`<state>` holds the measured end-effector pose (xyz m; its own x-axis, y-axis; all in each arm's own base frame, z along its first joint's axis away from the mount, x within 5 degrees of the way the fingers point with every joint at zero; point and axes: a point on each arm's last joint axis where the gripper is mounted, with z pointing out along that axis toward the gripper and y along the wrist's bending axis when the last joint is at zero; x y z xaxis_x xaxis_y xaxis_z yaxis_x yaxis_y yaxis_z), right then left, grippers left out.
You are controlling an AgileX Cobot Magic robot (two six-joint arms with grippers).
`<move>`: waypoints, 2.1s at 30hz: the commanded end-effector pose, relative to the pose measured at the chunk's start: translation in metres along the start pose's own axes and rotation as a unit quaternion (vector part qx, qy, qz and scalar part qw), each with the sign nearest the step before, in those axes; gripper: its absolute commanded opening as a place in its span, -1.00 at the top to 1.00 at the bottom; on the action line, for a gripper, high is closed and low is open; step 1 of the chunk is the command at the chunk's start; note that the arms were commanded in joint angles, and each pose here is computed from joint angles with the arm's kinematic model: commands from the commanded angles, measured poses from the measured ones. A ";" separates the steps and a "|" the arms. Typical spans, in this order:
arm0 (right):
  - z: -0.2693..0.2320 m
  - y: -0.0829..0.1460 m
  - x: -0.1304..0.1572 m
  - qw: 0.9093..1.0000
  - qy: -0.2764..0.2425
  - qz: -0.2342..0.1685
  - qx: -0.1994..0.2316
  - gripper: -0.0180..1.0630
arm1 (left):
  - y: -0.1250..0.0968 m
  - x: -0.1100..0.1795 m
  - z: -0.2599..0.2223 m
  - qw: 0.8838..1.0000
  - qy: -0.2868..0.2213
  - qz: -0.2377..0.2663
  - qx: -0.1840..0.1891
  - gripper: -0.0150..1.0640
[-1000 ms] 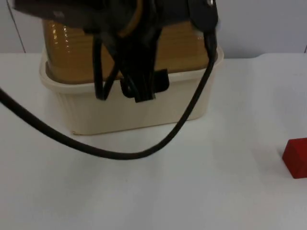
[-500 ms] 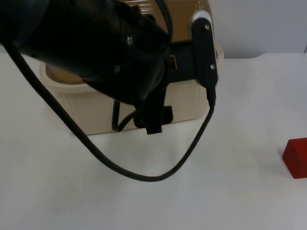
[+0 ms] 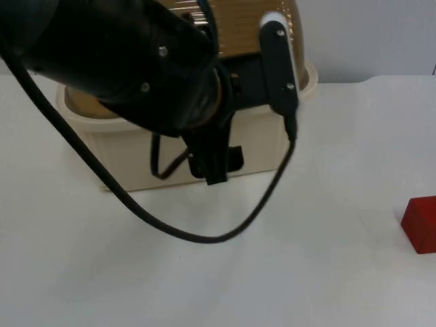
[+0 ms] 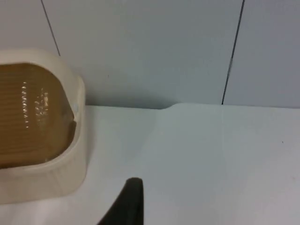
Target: Open the box lid with the left hand, place the block into the box with the right hand, then close the box lid with the left hand.
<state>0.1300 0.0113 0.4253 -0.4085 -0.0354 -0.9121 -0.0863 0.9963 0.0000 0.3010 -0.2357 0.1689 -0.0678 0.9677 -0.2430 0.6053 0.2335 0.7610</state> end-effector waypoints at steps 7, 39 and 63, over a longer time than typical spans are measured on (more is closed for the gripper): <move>-0.003 0.001 -0.006 1.000 -0.027 -0.006 -0.004 -0.76 | 0.013 0.010 0.005 1.000 0.011 -0.003 -0.019 -0.04; -0.003 0.001 -0.006 1.000 -0.030 -0.008 -0.002 -0.76 | -0.001 0.004 0.005 0.996 -0.016 -0.068 0.053 0.98; -0.003 0.001 -0.007 0.999 -0.035 -0.019 -0.001 -0.76 | 0.012 0.009 0.009 1.000 -0.017 -0.016 0.002 0.98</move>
<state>0.1317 0.0114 0.4295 -0.3604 -0.0566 -0.9311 -0.0955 0.9952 -0.0235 0.3136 -0.2250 0.1686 -0.0588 0.9577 -0.2818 0.6216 0.2560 0.7403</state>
